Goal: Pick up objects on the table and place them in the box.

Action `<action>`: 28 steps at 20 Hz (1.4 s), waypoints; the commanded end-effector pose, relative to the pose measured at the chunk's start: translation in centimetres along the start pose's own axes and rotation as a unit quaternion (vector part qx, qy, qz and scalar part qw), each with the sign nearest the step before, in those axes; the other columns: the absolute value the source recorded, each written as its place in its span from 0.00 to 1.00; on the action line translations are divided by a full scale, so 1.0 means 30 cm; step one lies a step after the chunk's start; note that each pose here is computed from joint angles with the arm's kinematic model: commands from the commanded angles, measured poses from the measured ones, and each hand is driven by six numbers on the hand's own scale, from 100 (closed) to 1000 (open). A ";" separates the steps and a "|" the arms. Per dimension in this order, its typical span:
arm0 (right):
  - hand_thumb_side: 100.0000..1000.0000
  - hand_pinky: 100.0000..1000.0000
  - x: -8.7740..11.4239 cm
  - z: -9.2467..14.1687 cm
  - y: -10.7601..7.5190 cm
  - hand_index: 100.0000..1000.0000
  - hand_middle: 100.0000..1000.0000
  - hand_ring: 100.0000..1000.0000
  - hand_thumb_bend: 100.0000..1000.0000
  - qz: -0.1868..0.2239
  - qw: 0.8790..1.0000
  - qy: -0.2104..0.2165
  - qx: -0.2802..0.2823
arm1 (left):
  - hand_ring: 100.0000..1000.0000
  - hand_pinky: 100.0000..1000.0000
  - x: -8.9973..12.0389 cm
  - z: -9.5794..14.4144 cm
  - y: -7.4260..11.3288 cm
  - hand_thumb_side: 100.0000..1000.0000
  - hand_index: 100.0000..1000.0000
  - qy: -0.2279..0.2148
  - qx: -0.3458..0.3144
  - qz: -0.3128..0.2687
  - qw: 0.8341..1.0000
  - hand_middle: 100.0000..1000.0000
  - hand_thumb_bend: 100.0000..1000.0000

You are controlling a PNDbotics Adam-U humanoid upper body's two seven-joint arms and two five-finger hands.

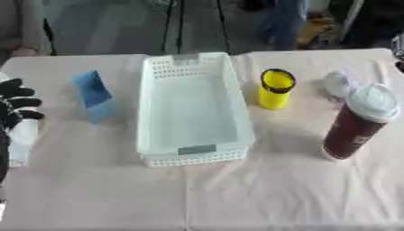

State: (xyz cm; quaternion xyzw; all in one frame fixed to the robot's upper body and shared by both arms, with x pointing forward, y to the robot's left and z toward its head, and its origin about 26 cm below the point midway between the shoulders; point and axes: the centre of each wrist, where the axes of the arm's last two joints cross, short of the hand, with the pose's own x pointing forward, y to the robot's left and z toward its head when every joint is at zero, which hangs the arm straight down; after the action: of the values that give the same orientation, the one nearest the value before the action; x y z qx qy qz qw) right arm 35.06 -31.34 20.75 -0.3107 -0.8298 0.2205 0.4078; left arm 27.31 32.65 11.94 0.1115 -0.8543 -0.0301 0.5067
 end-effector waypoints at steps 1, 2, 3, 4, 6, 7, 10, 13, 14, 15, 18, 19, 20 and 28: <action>0.55 0.50 -0.002 -0.022 -0.036 0.92 0.73 0.66 0.00 0.029 1.000 -0.008 0.007 | 0.61 0.53 0.019 -0.012 0.014 0.96 0.77 -0.010 -0.006 -0.012 1.000 0.60 0.15; 0.56 0.52 -0.008 -0.022 -0.035 0.92 0.74 0.68 0.00 0.034 0.999 -0.006 0.012 | 0.61 0.53 0.018 -0.012 0.014 0.96 0.77 -0.009 -0.006 -0.012 1.000 0.60 0.15; 0.56 0.52 -0.011 -0.023 -0.036 0.92 0.74 0.68 0.00 0.039 0.999 -0.005 0.017 | 0.61 0.53 0.018 -0.011 0.014 0.96 0.77 -0.009 -0.006 -0.012 1.000 0.60 0.15; 0.57 0.57 -0.015 -0.023 -0.036 0.93 0.77 0.72 0.00 0.045 0.999 -0.003 0.025 | 0.61 0.53 0.018 -0.011 0.014 0.96 0.77 -0.009 -0.006 -0.012 1.000 0.60 0.15; 0.58 0.63 -0.021 -0.023 -0.039 0.93 0.81 0.76 0.00 0.060 0.997 -0.003 0.052 | 0.61 0.53 0.017 -0.010 0.014 0.96 0.77 -0.008 -0.007 -0.012 1.000 0.60 0.15; 0.58 0.63 -0.023 -0.025 -0.042 0.93 0.81 0.76 0.00 0.070 0.995 -0.003 0.070 | 0.61 0.53 0.017 -0.010 0.014 0.96 0.77 -0.008 -0.007 -0.012 1.000 0.60 0.15; 0.56 0.68 -0.029 -0.028 -0.060 0.94 0.85 0.80 0.00 0.105 0.987 -0.001 0.119 | 0.61 0.53 0.016 -0.010 0.014 0.96 0.77 -0.007 -0.008 -0.012 1.000 0.60 0.15; 0.56 0.70 -0.032 -0.034 -0.075 0.94 0.86 0.81 0.00 0.133 0.979 0.004 0.154 | 0.61 0.53 0.015 -0.009 0.014 0.96 0.77 -0.007 -0.009 -0.012 1.000 0.60 0.15; 0.56 0.70 -0.032 -0.035 -0.079 0.94 0.86 0.81 0.00 0.139 0.977 0.005 0.162 | 0.61 0.53 0.015 -0.009 0.013 0.96 0.77 -0.006 -0.010 -0.012 1.000 0.60 0.15; 0.56 0.70 -0.031 -0.036 -0.081 0.94 0.86 0.81 0.00 0.144 0.975 0.006 0.167 | 0.61 0.53 0.015 -0.009 0.013 0.96 0.77 -0.006 -0.010 -0.012 1.000 0.60 0.15; 0.56 0.72 -0.030 -0.041 -0.089 0.93 0.86 0.82 0.01 0.159 0.970 0.007 0.184 | 0.61 0.53 0.015 -0.009 0.013 0.96 0.78 -0.006 -0.011 -0.013 1.000 0.60 0.15; 0.57 0.72 -0.030 -0.042 -0.092 0.93 0.86 0.82 0.01 0.166 0.968 0.007 0.190 | 0.61 0.53 0.015 -0.009 0.013 0.96 0.78 -0.006 -0.012 -0.013 1.000 0.60 0.15; 0.56 0.73 -0.030 -0.043 -0.095 0.93 0.86 0.82 0.02 0.171 0.966 0.007 0.194 | 0.61 0.53 0.015 -0.009 0.013 0.96 0.78 -0.006 -0.012 -0.013 1.000 0.60 0.16; 0.62 0.77 -0.037 -0.048 -0.107 0.94 0.88 0.85 0.01 0.189 0.954 0.011 0.233 | 0.60 0.53 0.014 -0.009 0.014 0.96 0.78 -0.005 -0.014 -0.013 1.000 0.60 0.16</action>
State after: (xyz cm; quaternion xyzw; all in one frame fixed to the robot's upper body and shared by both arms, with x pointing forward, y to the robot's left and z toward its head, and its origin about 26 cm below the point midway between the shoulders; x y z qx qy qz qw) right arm 35.79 -33.51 21.43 -0.3420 -0.6839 0.4701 0.4408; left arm 27.33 32.70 11.76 0.1092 -0.8512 -0.0357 0.5120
